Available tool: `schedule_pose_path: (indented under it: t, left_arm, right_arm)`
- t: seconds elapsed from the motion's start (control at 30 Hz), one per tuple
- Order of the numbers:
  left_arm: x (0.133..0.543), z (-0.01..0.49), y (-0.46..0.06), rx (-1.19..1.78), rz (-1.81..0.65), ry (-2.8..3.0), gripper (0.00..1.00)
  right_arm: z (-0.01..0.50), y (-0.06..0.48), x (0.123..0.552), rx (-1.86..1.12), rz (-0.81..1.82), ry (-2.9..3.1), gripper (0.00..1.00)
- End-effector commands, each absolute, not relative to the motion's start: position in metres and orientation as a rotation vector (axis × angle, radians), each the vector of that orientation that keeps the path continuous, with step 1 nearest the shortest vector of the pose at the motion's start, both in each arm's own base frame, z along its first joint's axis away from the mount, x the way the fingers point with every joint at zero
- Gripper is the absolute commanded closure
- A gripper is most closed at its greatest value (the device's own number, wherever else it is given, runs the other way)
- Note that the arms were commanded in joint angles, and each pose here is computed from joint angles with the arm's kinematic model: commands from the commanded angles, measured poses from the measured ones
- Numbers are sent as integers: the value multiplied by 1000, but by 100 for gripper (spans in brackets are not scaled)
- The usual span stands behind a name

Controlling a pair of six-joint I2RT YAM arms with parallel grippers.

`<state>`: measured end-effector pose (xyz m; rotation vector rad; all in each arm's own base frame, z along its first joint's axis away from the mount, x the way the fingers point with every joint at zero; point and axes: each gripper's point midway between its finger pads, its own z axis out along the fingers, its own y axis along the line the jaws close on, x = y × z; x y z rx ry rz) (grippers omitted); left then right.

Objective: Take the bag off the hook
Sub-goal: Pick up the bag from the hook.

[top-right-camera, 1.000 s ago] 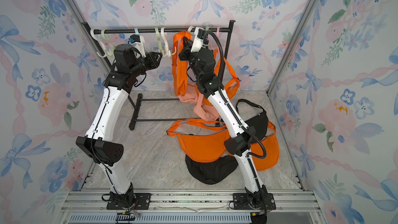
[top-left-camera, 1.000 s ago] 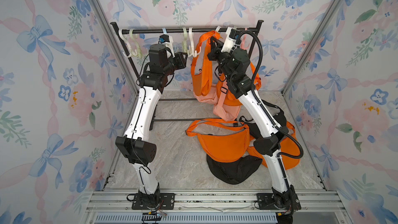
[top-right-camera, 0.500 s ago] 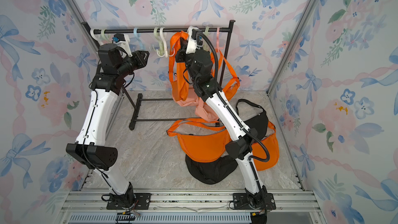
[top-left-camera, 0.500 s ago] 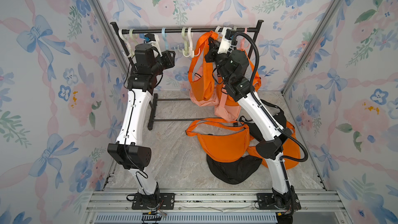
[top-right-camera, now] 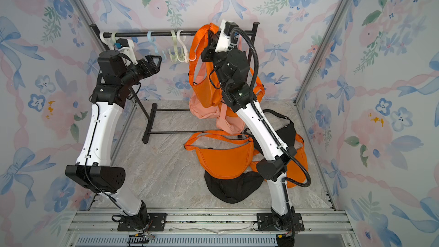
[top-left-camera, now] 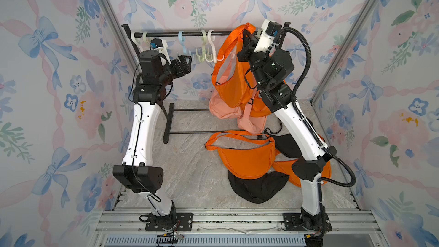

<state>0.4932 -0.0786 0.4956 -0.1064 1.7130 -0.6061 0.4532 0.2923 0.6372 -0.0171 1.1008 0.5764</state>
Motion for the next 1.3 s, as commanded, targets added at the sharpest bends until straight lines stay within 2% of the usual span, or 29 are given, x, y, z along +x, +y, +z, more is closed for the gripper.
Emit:
schedule_pose_path:
  t: [0.0, 0.23, 0.43, 0.7, 0.77, 0.83, 1.27]
  left_arm:
    - [465, 514, -107, -8, -623, 1675, 2]
    - [443, 508, -170, 133, -680, 1684, 2]
    - [461, 500, -196, 161, -689, 1700, 2]
    - [497, 500, -187, 96, -570, 1677, 29]
    - [505, 503, -185, 84, -550, 1663, 46]
    - [513, 505, -185, 71, -539, 1654, 55]
    - [520, 528, -153, 24, -493, 1595, 72]
  right_arm:
    - [655, 284, 450, 24, 605, 1023, 100]
    - [661, 284, 449, 39, 619, 985, 100]
    - [658, 285, 450, 30, 614, 1000, 100]
    - [659, 290, 441, -10, 640, 1011, 100]
    - [660, 291, 438, -21, 650, 1012, 100]
    - [660, 293, 434, -33, 660, 1015, 100]
    - [662, 308, 424, -58, 705, 967, 100]
